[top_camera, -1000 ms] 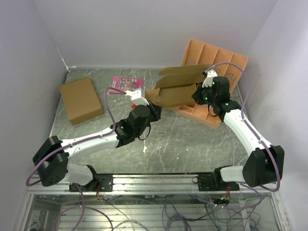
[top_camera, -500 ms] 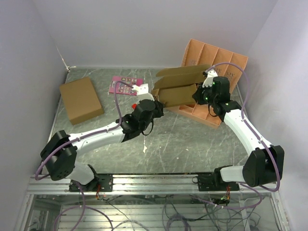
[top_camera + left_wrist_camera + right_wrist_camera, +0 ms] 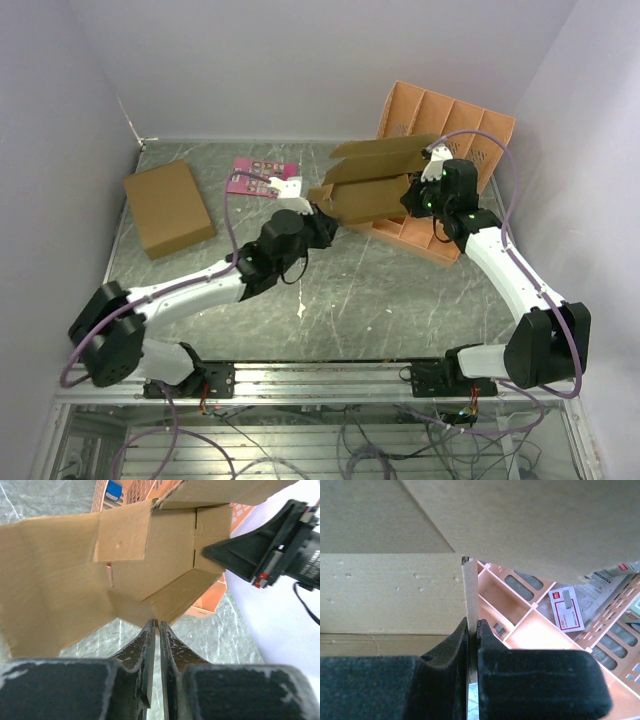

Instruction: Fold the paper box

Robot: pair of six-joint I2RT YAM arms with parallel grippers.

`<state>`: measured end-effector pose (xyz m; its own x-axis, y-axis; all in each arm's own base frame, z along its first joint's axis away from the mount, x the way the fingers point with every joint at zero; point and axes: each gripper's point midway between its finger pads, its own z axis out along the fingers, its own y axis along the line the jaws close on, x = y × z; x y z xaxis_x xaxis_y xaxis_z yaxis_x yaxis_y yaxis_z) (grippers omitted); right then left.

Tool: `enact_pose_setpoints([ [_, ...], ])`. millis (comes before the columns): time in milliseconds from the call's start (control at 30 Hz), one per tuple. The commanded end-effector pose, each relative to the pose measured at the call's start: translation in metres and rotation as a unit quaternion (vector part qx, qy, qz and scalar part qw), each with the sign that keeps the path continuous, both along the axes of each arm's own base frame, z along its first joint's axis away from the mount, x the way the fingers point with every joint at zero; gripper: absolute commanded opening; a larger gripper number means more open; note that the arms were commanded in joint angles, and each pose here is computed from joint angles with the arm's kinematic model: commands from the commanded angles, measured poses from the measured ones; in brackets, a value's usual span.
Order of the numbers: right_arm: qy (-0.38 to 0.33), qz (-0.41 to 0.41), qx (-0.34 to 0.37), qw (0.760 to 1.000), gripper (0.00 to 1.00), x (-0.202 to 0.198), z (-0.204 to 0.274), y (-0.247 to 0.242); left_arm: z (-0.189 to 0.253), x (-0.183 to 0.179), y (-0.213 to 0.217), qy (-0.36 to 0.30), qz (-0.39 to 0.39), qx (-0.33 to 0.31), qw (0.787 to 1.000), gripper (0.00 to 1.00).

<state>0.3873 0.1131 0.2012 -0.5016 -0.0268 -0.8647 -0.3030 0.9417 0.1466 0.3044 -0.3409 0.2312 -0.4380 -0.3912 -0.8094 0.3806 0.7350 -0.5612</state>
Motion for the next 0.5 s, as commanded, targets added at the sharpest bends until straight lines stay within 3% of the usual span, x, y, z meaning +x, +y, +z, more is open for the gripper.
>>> enact_pose_setpoints([
  [0, -0.027, -0.017, 0.010, 0.999, 0.00, 0.004, 0.015, -0.011, 0.042, -0.020, 0.027, -0.064, -0.027, -0.011, 0.998, 0.22],
  [300, -0.033, 0.026, 0.046, 0.998, 0.00, -0.006, 0.026, -0.008, 0.031, -0.041, 0.141, -0.058, 0.073, 0.005, 0.996, 0.53],
  [367, -0.038, 0.045, 0.054, 0.997, 0.00, -0.010, 0.030, -0.004, 0.027, -0.035, 0.155, -0.049, 0.087, -0.008, 0.995, 0.53],
  [467, -0.040, 0.068, 0.061, 0.995, 0.00, -0.016, 0.035, 0.001, 0.018, -0.018, 0.154, -0.027, 0.071, -0.031, 0.997, 0.43],
])
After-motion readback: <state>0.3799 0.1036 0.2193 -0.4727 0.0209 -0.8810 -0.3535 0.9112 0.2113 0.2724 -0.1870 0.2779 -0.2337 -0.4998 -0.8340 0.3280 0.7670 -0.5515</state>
